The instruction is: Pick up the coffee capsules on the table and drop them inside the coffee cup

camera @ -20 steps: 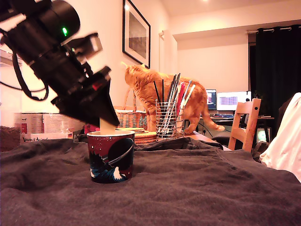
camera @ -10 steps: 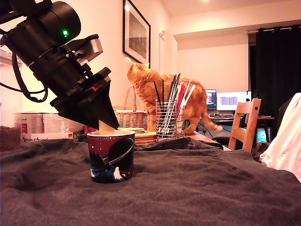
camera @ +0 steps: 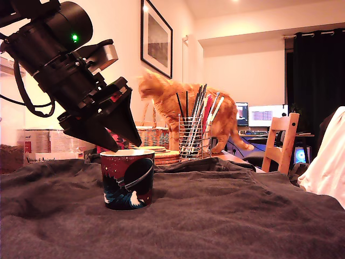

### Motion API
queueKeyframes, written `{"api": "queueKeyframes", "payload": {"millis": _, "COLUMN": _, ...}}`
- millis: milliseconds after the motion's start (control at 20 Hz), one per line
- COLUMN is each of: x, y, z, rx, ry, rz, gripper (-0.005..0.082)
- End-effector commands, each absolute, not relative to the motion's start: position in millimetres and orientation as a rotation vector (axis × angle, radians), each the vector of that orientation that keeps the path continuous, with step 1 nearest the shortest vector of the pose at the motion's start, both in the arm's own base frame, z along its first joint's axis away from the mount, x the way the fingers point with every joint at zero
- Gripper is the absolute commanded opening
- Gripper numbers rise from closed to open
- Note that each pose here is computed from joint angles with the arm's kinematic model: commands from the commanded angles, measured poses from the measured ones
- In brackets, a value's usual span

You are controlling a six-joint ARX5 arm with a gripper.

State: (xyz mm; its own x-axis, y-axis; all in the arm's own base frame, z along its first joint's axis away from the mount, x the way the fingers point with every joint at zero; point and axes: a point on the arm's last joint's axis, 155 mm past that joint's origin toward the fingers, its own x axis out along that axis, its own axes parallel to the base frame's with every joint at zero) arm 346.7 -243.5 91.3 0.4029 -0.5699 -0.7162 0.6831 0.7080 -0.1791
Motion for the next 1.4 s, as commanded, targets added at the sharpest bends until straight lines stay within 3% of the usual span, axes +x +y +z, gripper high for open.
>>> {"api": "queueKeyframes", "payload": {"millis": 0, "x": 347, "y": -246, "z": 93, "rx": 0.155, "ry": 0.837, "rz": -0.802, "gripper": 0.0502}}
{"api": "queueKeyframes", "payload": {"millis": 300, "x": 348, "y": -248, "z": 103, "rx": 0.146, "ry": 0.813, "rz": -0.811, "gripper": 0.0014}}
{"api": "queueKeyframes", "payload": {"millis": 350, "x": 346, "y": -249, "z": 105, "rx": 0.141, "ry": 0.810, "rz": -0.822, "gripper": -0.0027}}
{"api": "queueKeyframes", "payload": {"millis": 1350, "x": 336, "y": -241, "z": 145, "rx": 0.091, "ry": 0.642, "rz": -0.839, "gripper": -0.0024}}
